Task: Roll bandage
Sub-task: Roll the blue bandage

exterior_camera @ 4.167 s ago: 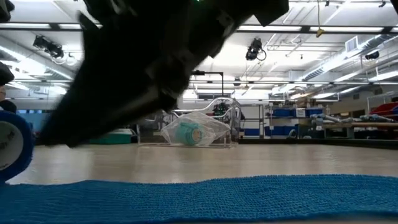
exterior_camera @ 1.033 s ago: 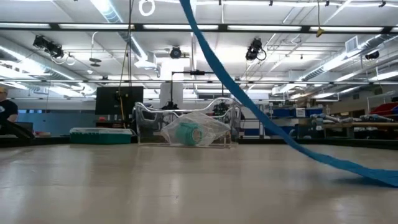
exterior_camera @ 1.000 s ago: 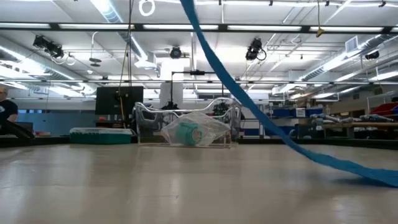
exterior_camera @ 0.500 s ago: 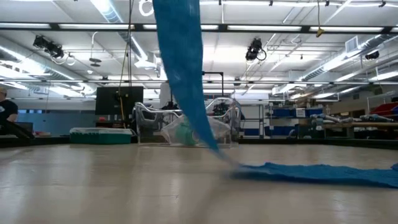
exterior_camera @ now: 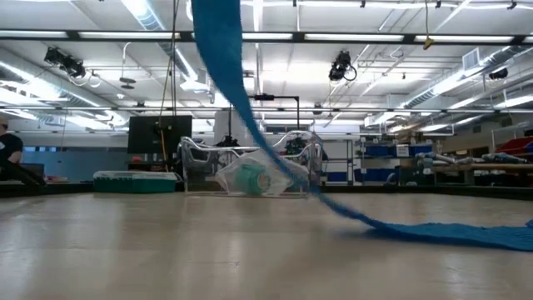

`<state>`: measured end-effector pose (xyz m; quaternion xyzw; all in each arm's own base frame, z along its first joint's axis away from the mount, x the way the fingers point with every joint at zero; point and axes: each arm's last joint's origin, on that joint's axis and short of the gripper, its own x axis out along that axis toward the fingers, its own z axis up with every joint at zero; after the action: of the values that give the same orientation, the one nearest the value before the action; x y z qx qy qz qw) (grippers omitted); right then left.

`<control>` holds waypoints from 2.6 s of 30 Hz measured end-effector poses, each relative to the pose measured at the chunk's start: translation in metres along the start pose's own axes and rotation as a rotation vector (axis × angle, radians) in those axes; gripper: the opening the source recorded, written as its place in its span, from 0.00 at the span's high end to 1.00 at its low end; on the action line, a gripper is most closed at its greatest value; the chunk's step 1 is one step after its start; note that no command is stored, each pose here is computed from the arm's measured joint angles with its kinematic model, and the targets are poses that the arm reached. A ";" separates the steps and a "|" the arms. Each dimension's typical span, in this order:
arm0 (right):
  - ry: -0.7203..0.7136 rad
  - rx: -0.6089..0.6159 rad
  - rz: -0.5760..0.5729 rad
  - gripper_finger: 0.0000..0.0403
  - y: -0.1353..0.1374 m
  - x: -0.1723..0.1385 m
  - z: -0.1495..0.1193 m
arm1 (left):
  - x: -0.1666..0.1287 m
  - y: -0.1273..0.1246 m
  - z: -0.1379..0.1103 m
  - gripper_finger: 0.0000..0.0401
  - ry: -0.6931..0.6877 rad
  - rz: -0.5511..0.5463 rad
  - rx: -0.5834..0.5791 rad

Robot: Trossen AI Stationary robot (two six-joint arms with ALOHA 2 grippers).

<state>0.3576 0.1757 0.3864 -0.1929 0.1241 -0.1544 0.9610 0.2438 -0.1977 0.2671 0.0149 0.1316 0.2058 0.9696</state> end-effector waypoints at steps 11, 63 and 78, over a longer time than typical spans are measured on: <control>0.037 -0.032 0.028 1.00 -0.019 0.018 -0.007 | 0.020 0.013 0.001 0.44 0.032 0.067 -0.028; -0.058 0.098 0.033 1.00 -0.128 0.036 -0.144 | 0.132 0.123 -0.015 0.44 -0.069 -0.219 -0.174; -0.255 0.383 0.059 1.00 -0.225 -0.044 0.000 | 0.049 0.172 0.187 0.44 -0.223 -0.316 -0.351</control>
<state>0.2610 -0.0067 0.4861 -0.0214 -0.0243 -0.1214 0.9921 0.2675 -0.0163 0.4497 -0.1518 -0.0131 0.0686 0.9859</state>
